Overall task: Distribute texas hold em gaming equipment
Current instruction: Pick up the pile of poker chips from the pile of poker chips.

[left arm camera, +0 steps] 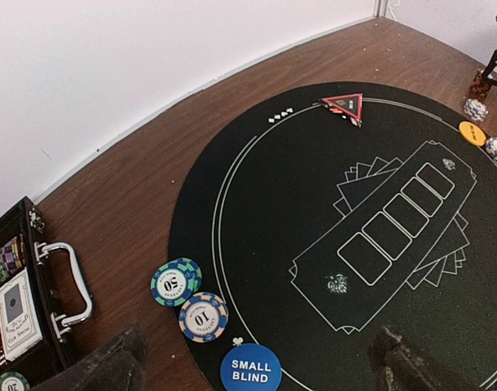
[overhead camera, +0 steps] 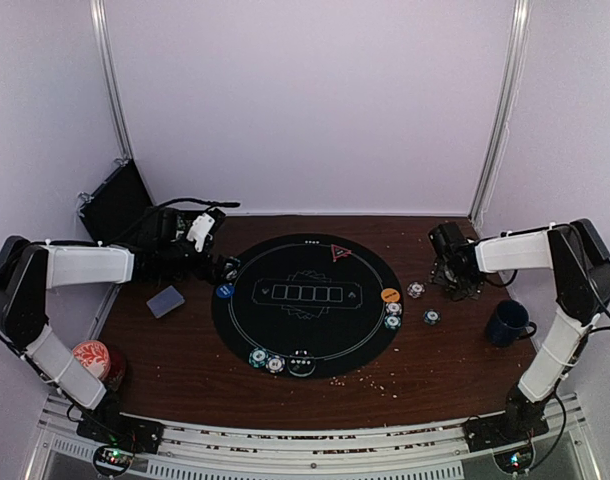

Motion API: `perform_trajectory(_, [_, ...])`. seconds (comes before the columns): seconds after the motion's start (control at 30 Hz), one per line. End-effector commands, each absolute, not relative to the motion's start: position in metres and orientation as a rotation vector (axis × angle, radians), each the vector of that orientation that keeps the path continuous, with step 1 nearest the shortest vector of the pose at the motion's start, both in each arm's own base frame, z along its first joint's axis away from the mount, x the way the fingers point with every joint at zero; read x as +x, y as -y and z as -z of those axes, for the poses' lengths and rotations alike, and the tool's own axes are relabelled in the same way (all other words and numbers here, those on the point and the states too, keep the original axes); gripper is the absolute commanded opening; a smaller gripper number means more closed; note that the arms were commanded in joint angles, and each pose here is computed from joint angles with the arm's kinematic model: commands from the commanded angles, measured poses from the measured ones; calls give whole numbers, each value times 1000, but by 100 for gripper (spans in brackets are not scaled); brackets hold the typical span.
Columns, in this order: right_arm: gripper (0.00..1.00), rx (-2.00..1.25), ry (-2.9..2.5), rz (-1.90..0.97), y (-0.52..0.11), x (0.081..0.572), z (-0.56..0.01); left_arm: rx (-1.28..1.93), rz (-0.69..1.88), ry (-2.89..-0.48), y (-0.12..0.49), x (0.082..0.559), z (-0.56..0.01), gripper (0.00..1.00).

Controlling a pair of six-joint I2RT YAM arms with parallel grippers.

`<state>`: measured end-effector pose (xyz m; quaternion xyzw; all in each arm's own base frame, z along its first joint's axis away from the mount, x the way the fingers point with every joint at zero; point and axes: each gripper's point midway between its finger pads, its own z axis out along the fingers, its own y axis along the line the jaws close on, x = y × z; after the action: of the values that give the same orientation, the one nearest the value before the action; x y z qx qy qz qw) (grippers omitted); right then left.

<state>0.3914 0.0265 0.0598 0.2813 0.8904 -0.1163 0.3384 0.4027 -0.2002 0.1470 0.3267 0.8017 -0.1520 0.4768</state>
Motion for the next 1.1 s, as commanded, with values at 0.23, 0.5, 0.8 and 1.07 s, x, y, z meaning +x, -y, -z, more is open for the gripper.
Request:
perform_trajectory(0.23, [84, 766, -2299, 317, -23, 412, -57, 799, 379, -1922, 202, 410, -157, 98])
perform_trajectory(0.5, [77, 772, -2292, 323, -20, 414, -56, 801, 381, -1926, 203, 410, -156, 98])
perform_trajectory(0.8, [66, 779, -2287, 331, -17, 414, -54, 801, 381, -1923, 203, 410, -157, 98])
perform_trajectory(1.07, [65, 778, -2275, 335, -16, 420, -52, 802, 382, -1924, 203, 410, -156, 98])
